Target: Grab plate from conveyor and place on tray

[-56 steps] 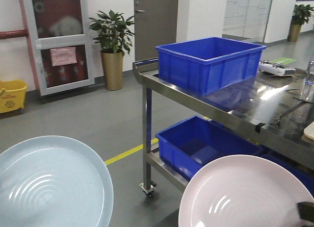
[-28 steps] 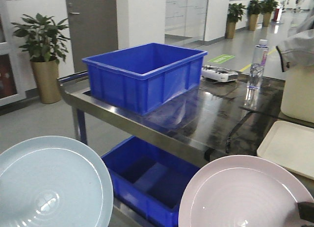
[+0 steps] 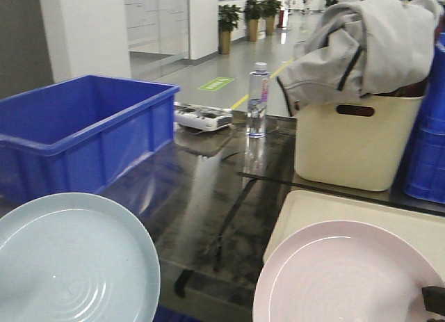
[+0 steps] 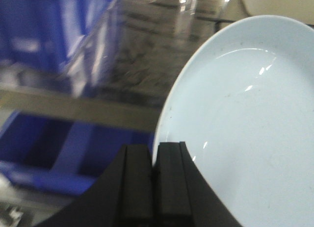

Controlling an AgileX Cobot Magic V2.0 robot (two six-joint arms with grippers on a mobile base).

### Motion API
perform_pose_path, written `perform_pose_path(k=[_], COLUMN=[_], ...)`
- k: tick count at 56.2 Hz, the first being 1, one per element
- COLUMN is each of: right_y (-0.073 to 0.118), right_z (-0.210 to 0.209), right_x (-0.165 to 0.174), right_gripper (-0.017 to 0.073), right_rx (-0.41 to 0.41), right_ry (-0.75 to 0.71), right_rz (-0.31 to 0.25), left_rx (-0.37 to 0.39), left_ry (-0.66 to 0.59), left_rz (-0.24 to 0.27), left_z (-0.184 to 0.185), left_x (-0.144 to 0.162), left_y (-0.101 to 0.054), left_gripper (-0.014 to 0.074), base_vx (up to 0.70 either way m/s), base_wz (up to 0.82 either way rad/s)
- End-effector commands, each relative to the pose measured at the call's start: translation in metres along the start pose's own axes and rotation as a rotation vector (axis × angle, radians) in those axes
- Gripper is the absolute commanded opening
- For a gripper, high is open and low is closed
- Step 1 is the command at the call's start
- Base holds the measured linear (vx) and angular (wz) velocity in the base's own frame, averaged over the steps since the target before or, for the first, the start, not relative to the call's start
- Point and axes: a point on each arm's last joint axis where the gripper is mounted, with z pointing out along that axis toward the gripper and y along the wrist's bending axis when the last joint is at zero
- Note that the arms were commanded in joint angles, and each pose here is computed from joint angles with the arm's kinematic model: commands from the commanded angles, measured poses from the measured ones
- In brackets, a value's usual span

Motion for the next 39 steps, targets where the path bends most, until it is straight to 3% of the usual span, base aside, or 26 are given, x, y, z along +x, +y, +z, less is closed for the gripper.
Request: perform_pose_path(k=[1,25,39], right_y=[0.0006,0.0006,0.0006], right_z=[-0.0081,-0.0082,-0.0082], right_x=[-0.0134,-0.0134,-0.0134], right_gripper=[-0.0009,-0.0009,-0.0009], right_rx=[-0.001,-0.001,-0.001], right_ry=[-0.108,-0.108,-0.108], right_rz=[-0.009,-0.009,-0.009], left_rx=[0.01,0.01,0.01], left_ry=[-0.116,-0.116,-0.116], left_rz=[-0.014,-0.014,-0.014], left_z=[-0.0062,-0.0062,-0.0062], left_x=[-0.0161,-0.0161,-0.0161], left_y=[-0.0023,-0.0023,-0.0023], left_gripper=[0.0003,0.0003,0.0003], base_vx=[0.34,0.28,0.18], base_wz=[-0.67,-0.67,-0.34])
